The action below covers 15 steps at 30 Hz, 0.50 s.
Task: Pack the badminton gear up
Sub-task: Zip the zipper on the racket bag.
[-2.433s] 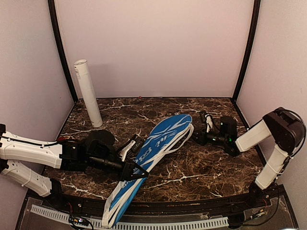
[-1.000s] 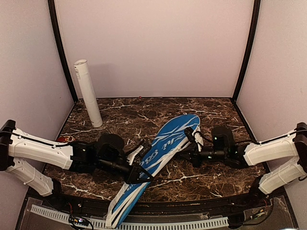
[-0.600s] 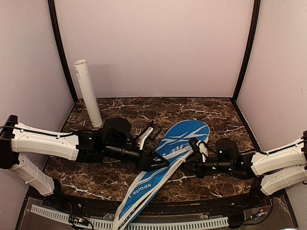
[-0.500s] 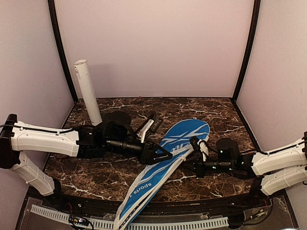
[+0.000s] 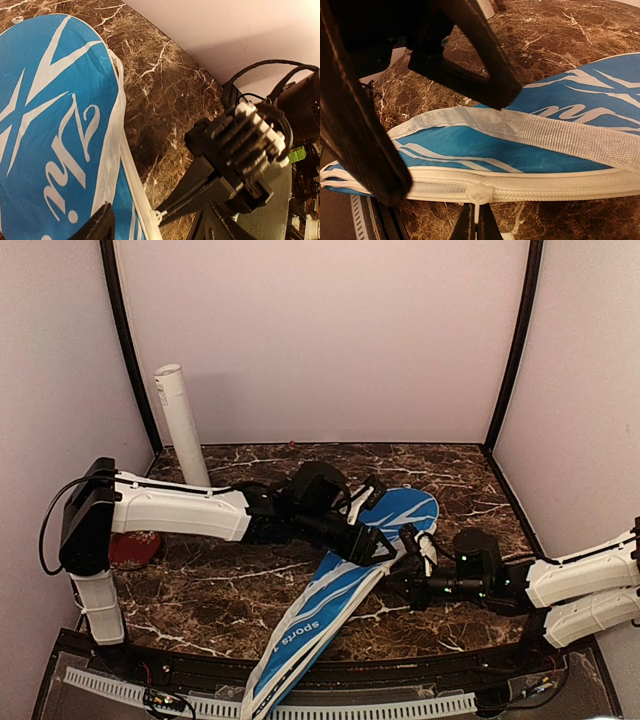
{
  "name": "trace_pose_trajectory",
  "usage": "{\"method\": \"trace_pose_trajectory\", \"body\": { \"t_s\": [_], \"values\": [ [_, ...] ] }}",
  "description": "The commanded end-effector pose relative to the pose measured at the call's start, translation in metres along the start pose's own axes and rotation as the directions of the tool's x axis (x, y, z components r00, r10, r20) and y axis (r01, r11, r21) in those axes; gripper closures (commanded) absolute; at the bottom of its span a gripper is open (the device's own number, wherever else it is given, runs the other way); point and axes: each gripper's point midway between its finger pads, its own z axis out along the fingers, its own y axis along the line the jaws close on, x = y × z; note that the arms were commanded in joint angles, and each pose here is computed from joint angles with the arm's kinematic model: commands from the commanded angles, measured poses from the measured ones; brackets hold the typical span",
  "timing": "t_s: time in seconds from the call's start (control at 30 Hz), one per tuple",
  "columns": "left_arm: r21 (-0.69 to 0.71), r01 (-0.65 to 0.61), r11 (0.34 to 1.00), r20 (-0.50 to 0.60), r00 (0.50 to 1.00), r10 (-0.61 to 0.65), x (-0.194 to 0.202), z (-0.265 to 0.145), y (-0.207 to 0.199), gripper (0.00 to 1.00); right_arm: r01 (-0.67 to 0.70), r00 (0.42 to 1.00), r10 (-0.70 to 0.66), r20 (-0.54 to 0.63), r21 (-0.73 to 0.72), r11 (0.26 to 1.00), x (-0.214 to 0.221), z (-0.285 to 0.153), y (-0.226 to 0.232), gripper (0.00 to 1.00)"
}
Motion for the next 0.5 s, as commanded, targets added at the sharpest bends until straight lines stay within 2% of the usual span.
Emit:
{"method": "trace_pose_trajectory", "body": {
  "t_s": [0.0,0.2,0.47],
  "values": [
    [0.013,-0.056,0.998,-0.019,0.998,0.056,-0.012,0.01,-0.007,0.36,0.026,0.995,-0.022,0.099,-0.037,0.999,-0.024,-0.004,0.011,1.0],
    [-0.08,-0.066,0.995,-0.086,0.995,0.059,-0.004,0.03,0.018,0.35,0.03,0.994,-0.025,0.11,-0.039,0.999,-0.027,-0.006,0.012,1.0],
    [-0.053,-0.056,0.997,-0.116,0.992,0.049,0.002,0.047,0.02,0.36,0.034,0.991,-0.029,0.127,-0.035,0.999,-0.03,-0.008,0.012,1.0]
  ]
}}
